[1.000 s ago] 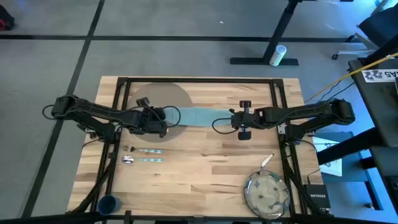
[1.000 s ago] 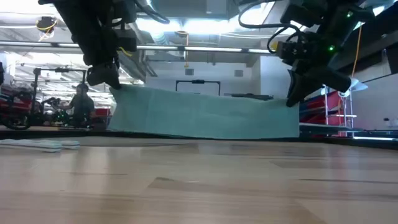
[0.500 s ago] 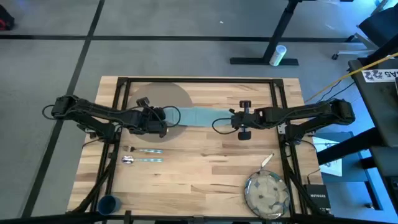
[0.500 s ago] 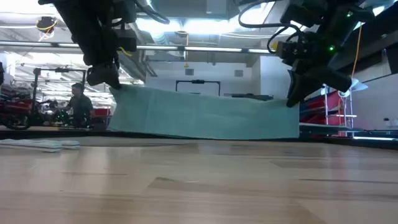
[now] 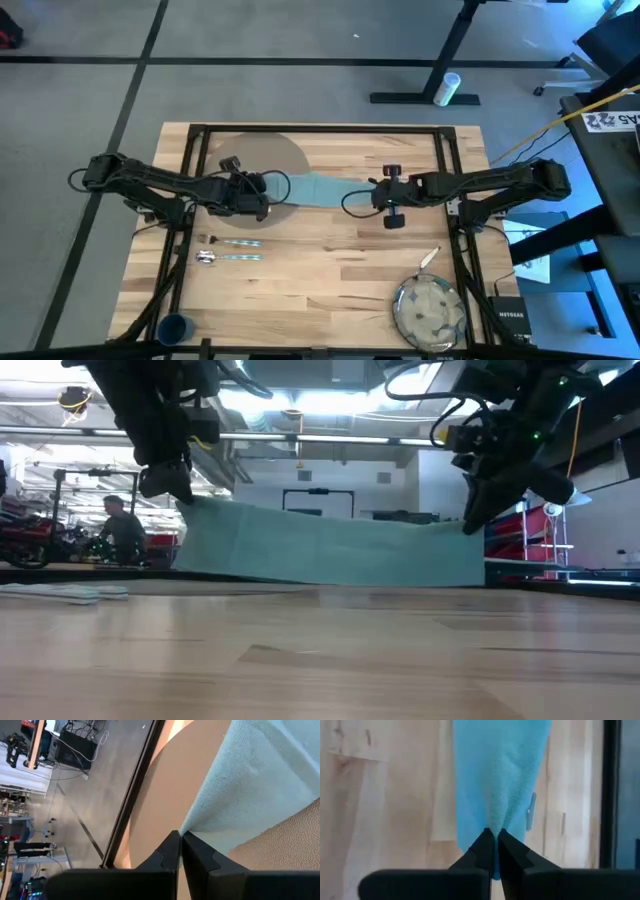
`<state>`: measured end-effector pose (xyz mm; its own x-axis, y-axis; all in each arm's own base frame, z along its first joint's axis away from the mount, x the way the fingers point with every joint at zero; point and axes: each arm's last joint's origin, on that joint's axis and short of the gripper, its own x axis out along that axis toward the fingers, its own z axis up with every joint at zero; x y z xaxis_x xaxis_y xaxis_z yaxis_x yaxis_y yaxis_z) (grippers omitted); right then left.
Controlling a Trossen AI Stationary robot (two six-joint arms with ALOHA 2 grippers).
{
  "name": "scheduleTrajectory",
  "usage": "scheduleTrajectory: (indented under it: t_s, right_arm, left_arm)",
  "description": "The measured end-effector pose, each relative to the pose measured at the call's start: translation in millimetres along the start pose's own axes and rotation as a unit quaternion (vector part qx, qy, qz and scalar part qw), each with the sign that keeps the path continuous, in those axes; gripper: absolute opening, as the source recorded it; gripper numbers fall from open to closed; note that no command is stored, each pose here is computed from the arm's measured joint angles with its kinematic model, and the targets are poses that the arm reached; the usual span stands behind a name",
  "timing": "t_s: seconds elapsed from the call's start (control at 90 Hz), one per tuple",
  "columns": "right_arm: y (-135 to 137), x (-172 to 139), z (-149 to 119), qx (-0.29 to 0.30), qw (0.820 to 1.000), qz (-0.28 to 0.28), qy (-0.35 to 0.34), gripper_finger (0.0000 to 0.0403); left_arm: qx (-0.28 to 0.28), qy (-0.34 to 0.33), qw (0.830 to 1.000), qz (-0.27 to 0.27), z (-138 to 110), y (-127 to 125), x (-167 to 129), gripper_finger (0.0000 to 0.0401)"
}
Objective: Set table place
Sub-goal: Fold the blue table napkin
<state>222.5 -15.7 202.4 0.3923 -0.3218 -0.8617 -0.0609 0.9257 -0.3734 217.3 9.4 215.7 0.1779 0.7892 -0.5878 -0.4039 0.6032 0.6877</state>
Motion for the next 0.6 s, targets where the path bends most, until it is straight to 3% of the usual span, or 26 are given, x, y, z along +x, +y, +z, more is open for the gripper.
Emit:
scheduleTrajectory:
  t_s: [0.256, 0.6]
  right_arm:
    - [1.2, 0.0, 0.4, 0.0, 1.0, 0.023, -0.006, 0.0033]
    - [0.0, -0.2, 8.1, 0.014, 0.998, 0.037, -0.049, 0.0146]
  left_arm:
    - [0.0, 0.0, 1.0, 0.0, 0.0, 0.1, 0.0, 0.0]
    - [0.0, 0.0, 1.0, 0.0, -0.1, 0.0, 0.1, 0.0]
